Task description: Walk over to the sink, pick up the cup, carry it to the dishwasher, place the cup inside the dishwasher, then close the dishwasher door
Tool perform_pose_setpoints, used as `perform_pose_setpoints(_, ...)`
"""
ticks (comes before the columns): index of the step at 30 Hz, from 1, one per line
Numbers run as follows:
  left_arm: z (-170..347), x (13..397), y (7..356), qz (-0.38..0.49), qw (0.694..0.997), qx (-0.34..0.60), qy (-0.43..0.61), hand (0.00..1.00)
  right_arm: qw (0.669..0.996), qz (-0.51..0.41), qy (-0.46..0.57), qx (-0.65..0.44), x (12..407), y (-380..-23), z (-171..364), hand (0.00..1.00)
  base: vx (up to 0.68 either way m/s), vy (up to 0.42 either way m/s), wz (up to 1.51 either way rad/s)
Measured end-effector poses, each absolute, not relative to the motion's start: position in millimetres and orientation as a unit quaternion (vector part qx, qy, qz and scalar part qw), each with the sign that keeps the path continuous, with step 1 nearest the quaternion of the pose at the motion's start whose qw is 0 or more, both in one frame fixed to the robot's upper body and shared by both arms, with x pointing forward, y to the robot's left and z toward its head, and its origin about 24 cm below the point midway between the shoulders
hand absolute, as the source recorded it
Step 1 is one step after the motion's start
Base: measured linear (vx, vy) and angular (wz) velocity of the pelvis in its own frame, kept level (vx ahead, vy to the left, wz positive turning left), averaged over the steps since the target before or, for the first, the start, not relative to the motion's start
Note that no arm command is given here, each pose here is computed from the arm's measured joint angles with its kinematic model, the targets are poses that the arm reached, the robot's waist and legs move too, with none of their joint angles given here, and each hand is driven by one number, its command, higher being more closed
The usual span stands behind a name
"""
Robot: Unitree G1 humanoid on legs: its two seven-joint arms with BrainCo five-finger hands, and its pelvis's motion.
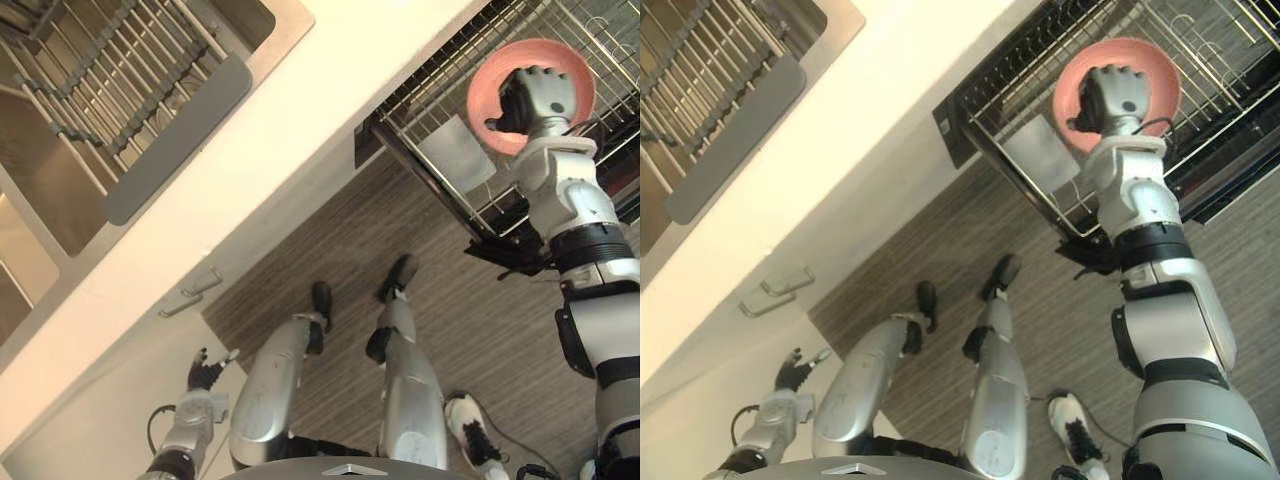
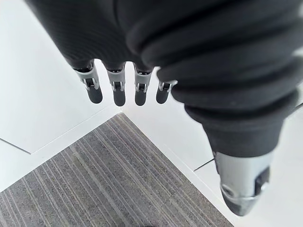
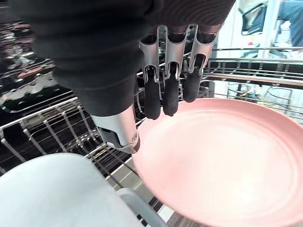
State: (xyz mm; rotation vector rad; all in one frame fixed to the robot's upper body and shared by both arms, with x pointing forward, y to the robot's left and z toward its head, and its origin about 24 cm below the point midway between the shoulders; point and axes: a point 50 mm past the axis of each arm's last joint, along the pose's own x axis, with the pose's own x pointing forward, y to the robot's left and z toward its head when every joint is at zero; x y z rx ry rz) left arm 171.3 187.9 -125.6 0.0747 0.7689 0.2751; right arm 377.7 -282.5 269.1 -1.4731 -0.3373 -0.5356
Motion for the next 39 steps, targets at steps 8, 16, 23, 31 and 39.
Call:
perform_pose_setpoints(8, -122.6, 172.6, 182.2, 0.128, 0.923, 0.030, 0.361, 0.00, 0.917, -0.237, -0.195, -0.255, 364.9, -313.3, 286.8, 0.00, 0.02, 0.101, -0.03)
perform_pose_setpoints(16, -125.3, 159.1, 184.2, 0.141, 0.920, 0.020, 0.365, 0.00, 0.940, -0.231, -0.240, -0.074, 350.9, -335.0, 291.4, 0.00, 0.02, 0.054, 0.01)
perform_pose_setpoints(23, -134.6, 141.5, 185.3, 0.148, 0.907, 0.029, 0.392, 0.00, 0.884, -0.384, -0.204, 0.171, 322.4, -394.9, 257.1, 0.00, 0.07, 0.083, -0.08)
perform_pose_setpoints(31, -140.8, 131.8, 187.7, 0.154, 0.897, 0.039, 0.413, 0.00, 0.828, -0.387, -0.101, 0.391, 307.4, -415.8, 175.6, 1.00, 0.03, 0.070, -0.10)
perform_pose_setpoints(39, -142.5, 128.8, 188.4, 0.160, 0.895, 0.031, 0.416, 0.00, 0.774, -0.297, -0.084, 0.552, 320.6, -388.6, 139.8, 1.00, 0.05, 0.024, -0.10)
